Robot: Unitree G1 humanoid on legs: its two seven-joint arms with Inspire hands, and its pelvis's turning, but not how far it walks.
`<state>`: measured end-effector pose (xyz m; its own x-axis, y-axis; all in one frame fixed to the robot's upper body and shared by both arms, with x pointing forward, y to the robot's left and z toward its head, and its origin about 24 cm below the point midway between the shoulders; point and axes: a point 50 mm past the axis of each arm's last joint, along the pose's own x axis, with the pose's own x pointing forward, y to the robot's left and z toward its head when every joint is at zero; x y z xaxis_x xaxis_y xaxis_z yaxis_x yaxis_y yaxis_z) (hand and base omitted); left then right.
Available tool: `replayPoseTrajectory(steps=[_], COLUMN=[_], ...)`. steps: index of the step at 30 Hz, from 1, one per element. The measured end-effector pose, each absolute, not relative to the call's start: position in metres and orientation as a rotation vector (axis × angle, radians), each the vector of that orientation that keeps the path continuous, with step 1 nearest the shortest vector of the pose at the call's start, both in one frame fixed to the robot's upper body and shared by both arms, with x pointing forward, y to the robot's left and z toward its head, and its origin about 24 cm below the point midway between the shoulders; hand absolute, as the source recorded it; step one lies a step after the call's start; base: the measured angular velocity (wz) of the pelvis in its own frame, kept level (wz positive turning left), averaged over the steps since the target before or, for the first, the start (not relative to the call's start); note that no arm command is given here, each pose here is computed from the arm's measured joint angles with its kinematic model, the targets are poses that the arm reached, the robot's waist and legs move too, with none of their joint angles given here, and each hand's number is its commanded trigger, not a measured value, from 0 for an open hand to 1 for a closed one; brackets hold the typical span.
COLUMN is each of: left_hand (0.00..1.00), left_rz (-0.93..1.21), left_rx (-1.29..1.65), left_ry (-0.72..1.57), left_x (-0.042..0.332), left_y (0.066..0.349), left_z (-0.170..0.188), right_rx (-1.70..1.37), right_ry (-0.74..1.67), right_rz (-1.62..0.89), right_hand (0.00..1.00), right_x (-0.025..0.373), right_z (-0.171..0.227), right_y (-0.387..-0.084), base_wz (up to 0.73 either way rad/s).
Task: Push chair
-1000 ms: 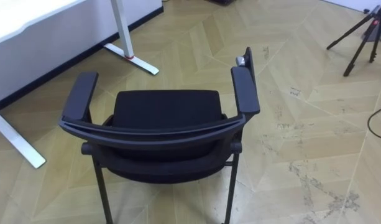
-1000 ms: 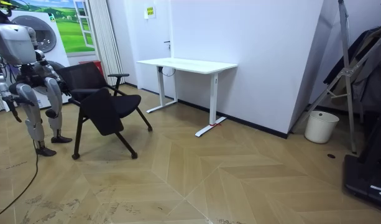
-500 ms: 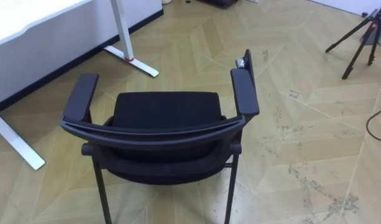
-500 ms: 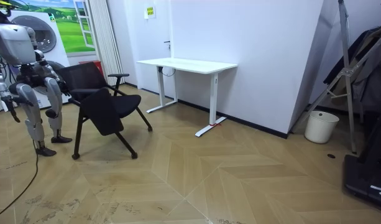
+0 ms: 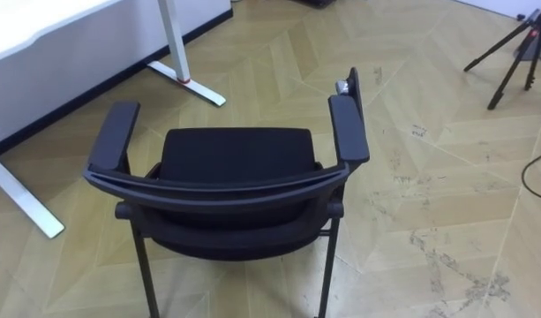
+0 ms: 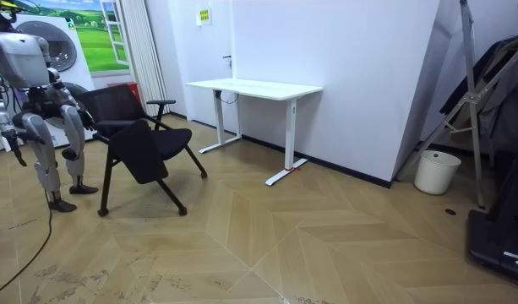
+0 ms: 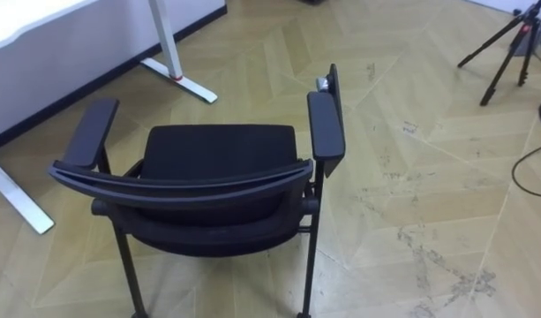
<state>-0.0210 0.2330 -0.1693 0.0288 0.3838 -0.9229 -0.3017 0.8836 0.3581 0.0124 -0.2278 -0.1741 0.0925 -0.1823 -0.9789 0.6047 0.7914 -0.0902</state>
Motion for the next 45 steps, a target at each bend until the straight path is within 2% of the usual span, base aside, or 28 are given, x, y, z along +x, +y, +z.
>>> replayPoseTrajectory(steps=[7,14,27,38,45], left_hand=[0.0,0.0,0.0,0.0,0.0], left_rz=[0.538,0.533,0.597,0.689,0.756], left_rx=[0.074,0.073,0.017,0.0,-0.018], left_ry=[1.495,1.463,1.305,1.256,1.144], left_x=[-0.036,-0.027,-0.005,-0.021,-0.018], left_y=[0.233,0.234,0.239,0.25,0.26], left_z=[-0.168,-0.169,-0.166,-0.159,-0.149], right_rx=[0.38,0.366,0.315,0.278,0.194], right_ry=[1.362,1.336,1.33,1.299,1.234], right_rz=[-0.614,-0.604,-0.586,-0.536,-0.52], right_hand=[0.0,0.0,0.0,0.0,0.0], right_x=[0.011,0.017,0.02,0.032,0.046], right_z=[-0.174,-0.174,-0.172,-0.171,-0.165], right_y=[-0.228,-0.229,-0.234,-0.235,-0.252], base_wz=[0.03,0.09,0.02,0.14,0.29])
